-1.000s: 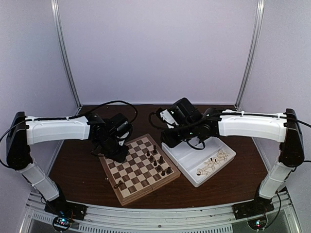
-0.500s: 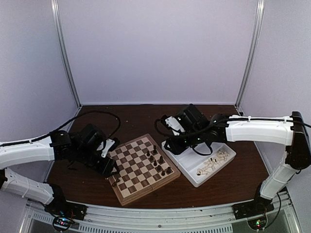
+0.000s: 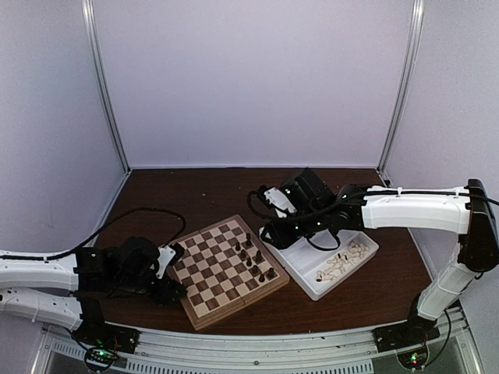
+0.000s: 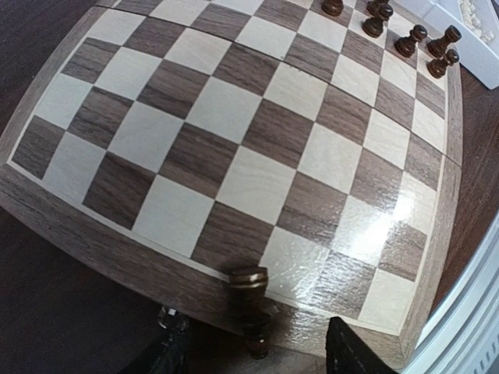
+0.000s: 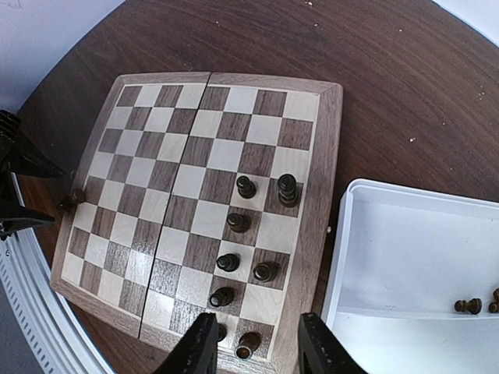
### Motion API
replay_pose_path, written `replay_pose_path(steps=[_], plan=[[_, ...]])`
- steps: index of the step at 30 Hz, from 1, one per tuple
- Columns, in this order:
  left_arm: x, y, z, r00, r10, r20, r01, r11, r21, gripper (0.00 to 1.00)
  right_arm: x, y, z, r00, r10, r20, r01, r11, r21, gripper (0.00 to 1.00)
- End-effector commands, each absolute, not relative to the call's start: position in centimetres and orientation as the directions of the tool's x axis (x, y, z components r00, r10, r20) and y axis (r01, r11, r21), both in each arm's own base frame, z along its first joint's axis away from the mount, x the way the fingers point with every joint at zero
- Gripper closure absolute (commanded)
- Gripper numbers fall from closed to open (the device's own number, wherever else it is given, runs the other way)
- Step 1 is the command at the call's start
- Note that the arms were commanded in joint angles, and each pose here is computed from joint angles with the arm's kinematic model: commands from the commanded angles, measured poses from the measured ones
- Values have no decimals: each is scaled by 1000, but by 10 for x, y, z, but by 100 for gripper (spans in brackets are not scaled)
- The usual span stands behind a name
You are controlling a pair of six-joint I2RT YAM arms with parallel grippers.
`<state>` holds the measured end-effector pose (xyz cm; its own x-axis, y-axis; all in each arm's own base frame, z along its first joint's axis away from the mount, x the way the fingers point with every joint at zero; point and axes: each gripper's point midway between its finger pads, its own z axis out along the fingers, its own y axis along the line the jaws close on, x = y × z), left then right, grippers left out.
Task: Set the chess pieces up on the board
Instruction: Pick up the chess piece from the chessboard.
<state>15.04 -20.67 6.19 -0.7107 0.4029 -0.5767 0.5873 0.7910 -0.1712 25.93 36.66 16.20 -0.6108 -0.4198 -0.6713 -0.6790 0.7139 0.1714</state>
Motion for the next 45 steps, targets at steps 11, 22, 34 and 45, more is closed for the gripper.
replay_pose_path(steps=[11, 22, 34, 45], plan=[[154, -205, 53, -724, 344, -598, 546, 815, -192, 52, 258, 376, 176, -604, -391, -695, -686, 699, 202, 61], [147, -217, 45, -719, 400, -568, 598, 773, -213, 69, 256, 379, 170, -622, -393, -677, -680, 700, 218, 61], [146, -217, 48, -725, 411, -554, 600, 771, -213, 89, 251, 381, 174, -618, -390, -683, -691, 684, 234, 61], [145, -221, 93, -735, 380, -561, 588, 770, -248, 96, 220, 411, 185, -559, -420, -715, -776, 569, 272, 61]])
